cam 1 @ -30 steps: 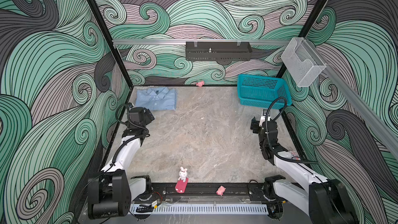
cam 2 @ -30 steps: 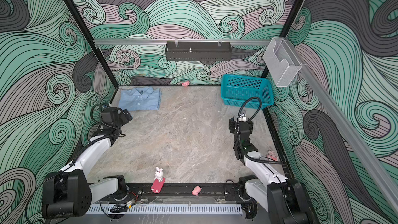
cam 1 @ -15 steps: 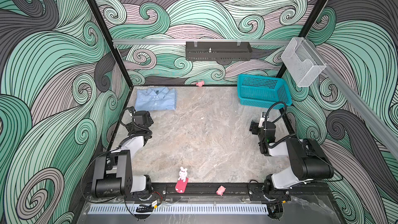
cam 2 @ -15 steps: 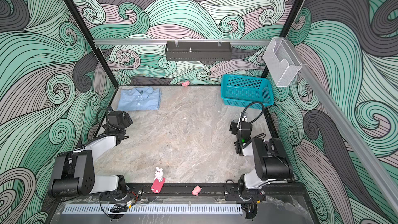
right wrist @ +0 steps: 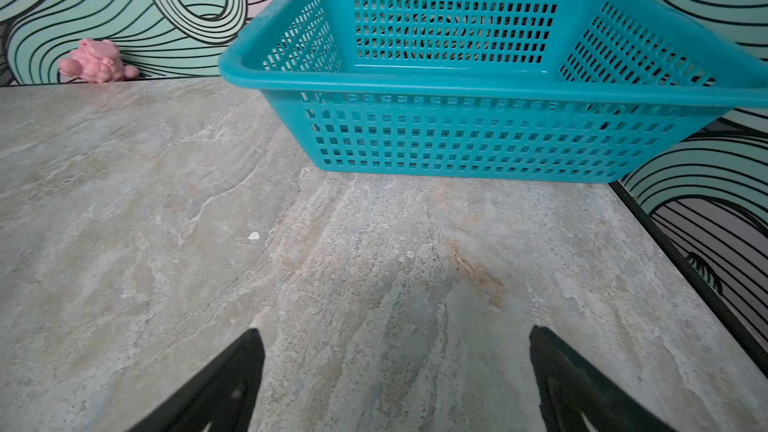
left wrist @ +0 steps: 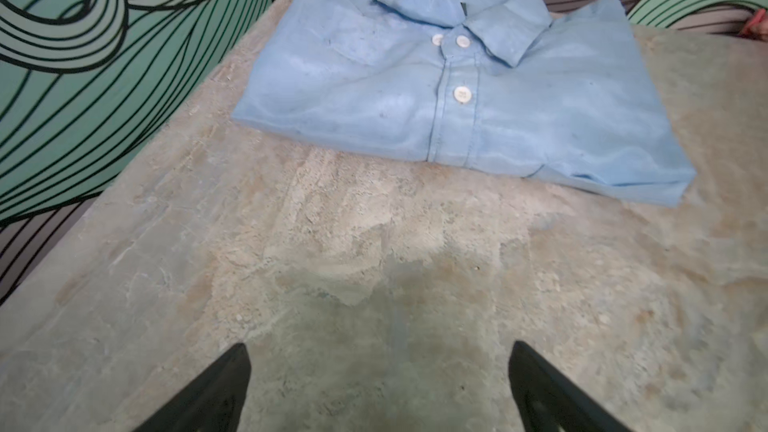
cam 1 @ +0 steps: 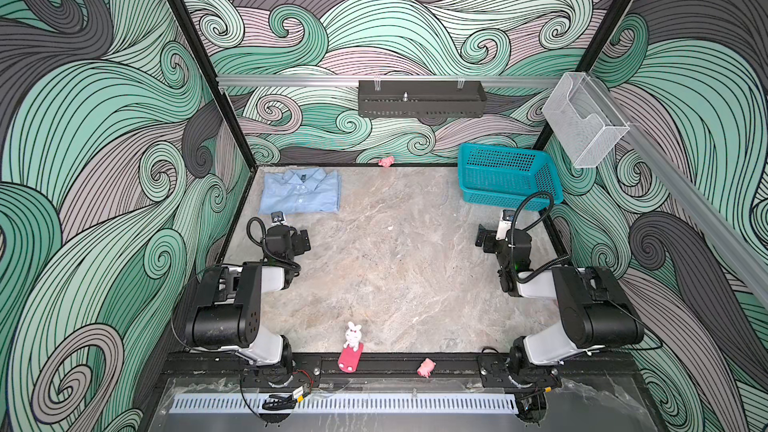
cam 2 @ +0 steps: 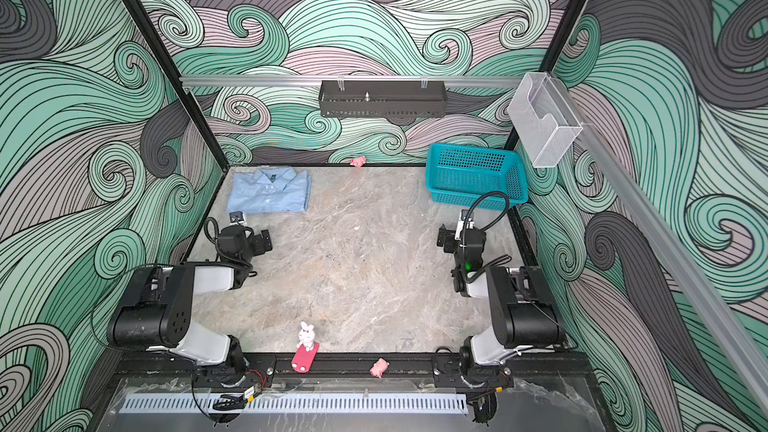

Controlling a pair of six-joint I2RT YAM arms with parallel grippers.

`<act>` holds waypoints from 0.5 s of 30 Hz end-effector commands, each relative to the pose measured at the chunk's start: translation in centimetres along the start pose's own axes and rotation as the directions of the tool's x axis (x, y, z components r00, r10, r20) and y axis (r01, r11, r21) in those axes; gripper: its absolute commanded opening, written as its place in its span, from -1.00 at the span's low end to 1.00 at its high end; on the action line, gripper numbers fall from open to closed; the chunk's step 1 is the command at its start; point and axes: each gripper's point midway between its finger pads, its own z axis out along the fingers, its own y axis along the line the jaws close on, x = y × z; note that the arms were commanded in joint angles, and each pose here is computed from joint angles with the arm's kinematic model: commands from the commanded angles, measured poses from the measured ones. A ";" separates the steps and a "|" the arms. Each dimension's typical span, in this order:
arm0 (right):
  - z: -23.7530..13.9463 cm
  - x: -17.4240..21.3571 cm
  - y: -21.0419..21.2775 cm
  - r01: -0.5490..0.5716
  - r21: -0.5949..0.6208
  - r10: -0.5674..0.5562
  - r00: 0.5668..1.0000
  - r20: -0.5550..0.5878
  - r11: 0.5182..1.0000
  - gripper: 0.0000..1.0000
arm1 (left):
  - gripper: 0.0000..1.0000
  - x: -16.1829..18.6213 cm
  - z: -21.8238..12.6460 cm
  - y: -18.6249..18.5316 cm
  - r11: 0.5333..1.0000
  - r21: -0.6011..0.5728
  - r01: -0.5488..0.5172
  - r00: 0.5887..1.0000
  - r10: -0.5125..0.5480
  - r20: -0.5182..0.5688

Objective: Fold and stack the long sleeve shirts

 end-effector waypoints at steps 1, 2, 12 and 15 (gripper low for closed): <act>0.1 -0.8 0.2 0.021 0.008 -0.021 1.000 0.013 1.000 0.98 | 0.97 -2.5 0.0 -1.2 0.998 0.055 -0.026 0.995 0.021 0.093; 0.1 -0.7 0.2 0.021 0.008 -0.022 1.000 0.012 1.000 0.98 | 0.97 -2.3 0.0 -1.1 0.999 0.047 -0.012 0.998 0.008 0.070; 0.2 -0.7 0.2 0.020 0.008 -0.020 1.000 0.010 1.000 0.98 | 0.97 -2.4 0.0 -1.1 0.999 0.043 -0.016 0.997 0.013 0.076; 0.2 -0.7 0.2 0.020 0.007 -0.020 1.000 0.010 1.000 0.98 | 0.97 -2.4 0.0 -1.1 0.999 0.043 -0.016 0.997 0.013 0.077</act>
